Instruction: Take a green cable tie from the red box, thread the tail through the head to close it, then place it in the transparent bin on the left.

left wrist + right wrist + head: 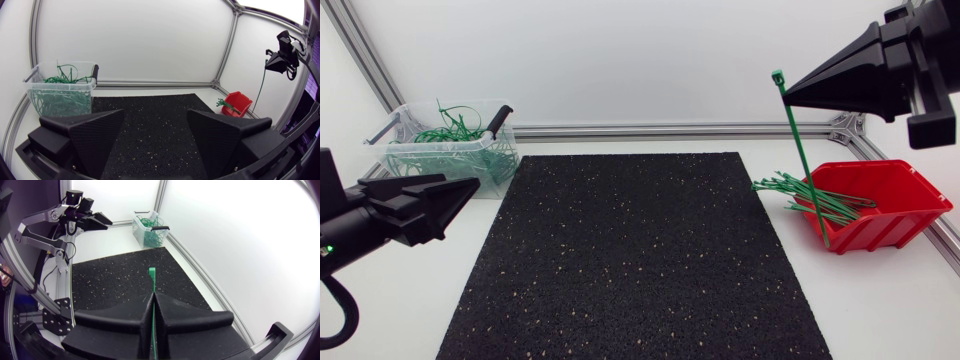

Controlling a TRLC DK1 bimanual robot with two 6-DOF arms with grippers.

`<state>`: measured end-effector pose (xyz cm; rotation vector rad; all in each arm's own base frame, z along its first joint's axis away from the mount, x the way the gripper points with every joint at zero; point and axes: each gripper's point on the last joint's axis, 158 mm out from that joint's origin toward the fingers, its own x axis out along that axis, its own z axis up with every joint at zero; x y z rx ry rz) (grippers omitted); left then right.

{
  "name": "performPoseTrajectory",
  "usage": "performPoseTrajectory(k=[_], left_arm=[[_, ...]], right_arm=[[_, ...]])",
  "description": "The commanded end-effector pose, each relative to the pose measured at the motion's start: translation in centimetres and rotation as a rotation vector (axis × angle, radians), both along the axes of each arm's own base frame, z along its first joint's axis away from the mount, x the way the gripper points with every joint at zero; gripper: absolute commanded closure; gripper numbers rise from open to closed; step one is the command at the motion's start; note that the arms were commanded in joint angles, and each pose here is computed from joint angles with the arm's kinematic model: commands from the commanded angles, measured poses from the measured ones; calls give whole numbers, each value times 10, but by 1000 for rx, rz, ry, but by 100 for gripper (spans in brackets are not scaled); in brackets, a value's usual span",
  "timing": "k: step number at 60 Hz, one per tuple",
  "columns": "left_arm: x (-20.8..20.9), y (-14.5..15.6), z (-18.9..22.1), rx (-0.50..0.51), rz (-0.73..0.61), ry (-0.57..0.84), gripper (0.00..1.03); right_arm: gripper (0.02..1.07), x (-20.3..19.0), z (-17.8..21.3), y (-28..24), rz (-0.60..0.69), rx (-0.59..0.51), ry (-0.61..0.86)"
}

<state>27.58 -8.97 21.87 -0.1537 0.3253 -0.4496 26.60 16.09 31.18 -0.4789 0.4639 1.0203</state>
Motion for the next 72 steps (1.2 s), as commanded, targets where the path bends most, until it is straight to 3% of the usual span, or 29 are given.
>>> performPoseTrajectory(k=[1, 11, 18, 37, 54, 72], left_arm=[[6, -15, 15, 80, -91, -49, 27], [1, -36, 30, 113, -180, -92, 22], [-12, -59, 38, 113, -314, -126, 22], [-38, -127, 31, -105, -799, 29, 23], [-30, -142, 53, -214, -838, -54, 23], [-43, -170, 43, -224, -939, -23, 23]], right_arm=[[101, -4, 1, 12, 7, 47, 77], [101, -9, -5, 33, 56, 102, 173], [101, -10, -8, 43, 90, 148, 234], [101, -13, -24, 75, 188, 227, 398], [101, -22, -34, 110, 250, 282, 492], [101, -19, -38, 130, 299, 362, 560]])
